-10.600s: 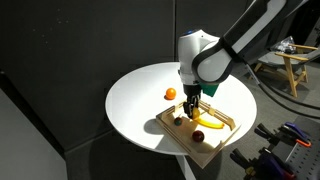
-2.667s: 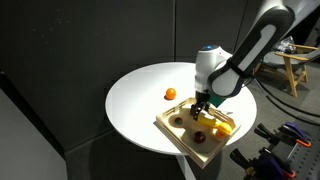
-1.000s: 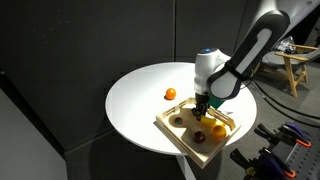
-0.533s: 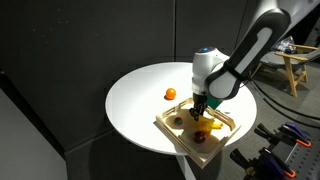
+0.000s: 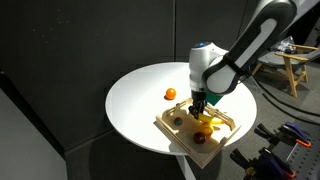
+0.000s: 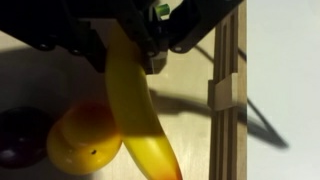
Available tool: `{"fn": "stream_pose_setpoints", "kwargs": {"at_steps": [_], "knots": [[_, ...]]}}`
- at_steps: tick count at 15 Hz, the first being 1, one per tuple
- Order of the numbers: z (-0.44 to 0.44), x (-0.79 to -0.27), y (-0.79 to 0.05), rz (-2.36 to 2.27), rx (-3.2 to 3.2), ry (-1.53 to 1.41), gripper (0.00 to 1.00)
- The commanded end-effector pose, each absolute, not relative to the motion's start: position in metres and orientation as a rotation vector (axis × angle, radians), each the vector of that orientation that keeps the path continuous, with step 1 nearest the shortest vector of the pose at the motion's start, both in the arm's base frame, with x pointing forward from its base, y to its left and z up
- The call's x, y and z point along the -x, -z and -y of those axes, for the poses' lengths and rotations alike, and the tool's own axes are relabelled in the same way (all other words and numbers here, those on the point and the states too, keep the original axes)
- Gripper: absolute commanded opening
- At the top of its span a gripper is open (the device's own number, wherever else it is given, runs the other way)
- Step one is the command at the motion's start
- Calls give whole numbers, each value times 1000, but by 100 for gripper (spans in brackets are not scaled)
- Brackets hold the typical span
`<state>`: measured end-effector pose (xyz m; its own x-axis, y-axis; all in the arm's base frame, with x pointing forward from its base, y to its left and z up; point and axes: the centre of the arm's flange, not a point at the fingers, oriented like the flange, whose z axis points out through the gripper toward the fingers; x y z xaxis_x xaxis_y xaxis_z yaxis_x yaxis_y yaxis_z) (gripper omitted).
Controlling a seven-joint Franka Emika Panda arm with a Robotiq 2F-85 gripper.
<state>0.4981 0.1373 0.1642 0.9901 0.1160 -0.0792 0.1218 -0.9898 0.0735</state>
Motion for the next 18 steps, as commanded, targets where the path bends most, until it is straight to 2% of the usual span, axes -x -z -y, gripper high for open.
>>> {"fn": "stream_pose_setpoints", "kwargs": {"at_steps": [1, 10, 18], "knots": [[-143, -500, -191, -229, -3034, 138, 16], [-145, -509, -234, -190, -3046, 55, 16], [-109, -520, -248, -27, -3055, 77, 16]]}}
